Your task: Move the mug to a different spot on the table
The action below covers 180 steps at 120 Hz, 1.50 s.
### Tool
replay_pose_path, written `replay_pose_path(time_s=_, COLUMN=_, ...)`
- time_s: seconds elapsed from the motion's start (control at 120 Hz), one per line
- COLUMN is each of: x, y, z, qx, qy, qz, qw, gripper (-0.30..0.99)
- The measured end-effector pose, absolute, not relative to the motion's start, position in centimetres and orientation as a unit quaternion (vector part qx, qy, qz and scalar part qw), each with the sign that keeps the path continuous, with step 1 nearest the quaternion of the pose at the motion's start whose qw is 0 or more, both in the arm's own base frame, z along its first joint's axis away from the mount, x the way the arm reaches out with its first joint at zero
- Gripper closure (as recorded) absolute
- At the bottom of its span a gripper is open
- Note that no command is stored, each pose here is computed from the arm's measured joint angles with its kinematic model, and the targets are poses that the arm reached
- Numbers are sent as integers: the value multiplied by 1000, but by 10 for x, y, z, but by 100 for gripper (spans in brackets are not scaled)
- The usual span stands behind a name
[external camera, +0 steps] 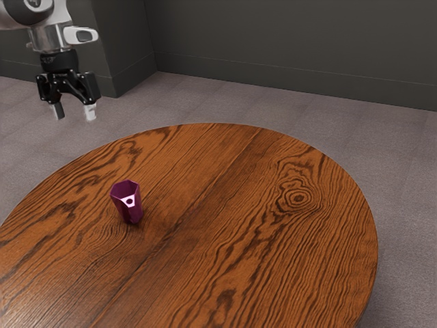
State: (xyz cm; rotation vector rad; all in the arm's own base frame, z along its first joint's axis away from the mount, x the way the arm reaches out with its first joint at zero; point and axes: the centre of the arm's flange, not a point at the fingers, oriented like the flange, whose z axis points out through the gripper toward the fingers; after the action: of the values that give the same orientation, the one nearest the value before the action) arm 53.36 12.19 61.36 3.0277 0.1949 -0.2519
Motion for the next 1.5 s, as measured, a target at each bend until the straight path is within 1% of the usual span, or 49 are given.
replay_pose_path(time_s=0.1, x=536, y=112, z=615, qx=997, qy=47, qz=-50, qw=48, gripper=2)
replay_pose_path(time_s=0.183, x=512, y=91, z=605, qx=998, qy=28, qz=-32, qw=54, gripper=2)
replay_pose_path(time_s=0.283, x=469, y=79, z=572, qx=997, qy=53, qz=-12, qw=58, gripper=2)
replay_pose_path(time_s=0.358, x=463, y=72, z=530, qx=995, qy=75, qz=0, qw=64, gripper=2)
replay_pose_path(time_s=0.442, x=474, y=65, z=486, qx=993, qy=93, qz=11, qw=71, gripper=2)
replay_pose_path(time_s=0.592, x=496, y=52, z=431, qx=989, qy=126, qz=14, qw=80, gripper=2)
replay_pose_path(time_s=0.842, x=517, y=39, z=372, qx=975, qy=202, qz=-8, qw=89, gripper=2)
replay_pose_path(time_s=1.0, x=530, y=42, z=346, qx=960, qy=268, qz=-19, qw=85, gripper=2)
replay_pose_path(time_s=1.167, x=536, y=80, z=333, qx=931, qy=356, qz=-20, qw=81, gripper=2)
replay_pose_path(time_s=1.333, x=548, y=47, z=322, qx=924, qy=375, qz=-26, qw=75, gripper=2)
replay_pose_path(time_s=1.433, x=561, y=77, z=315, qx=905, qy=419, qz=-19, qw=67, gripper=2)
replay_pose_path(time_s=1.5, x=566, y=82, z=312, qx=897, qy=438, qz=-18, qw=64, gripper=2)
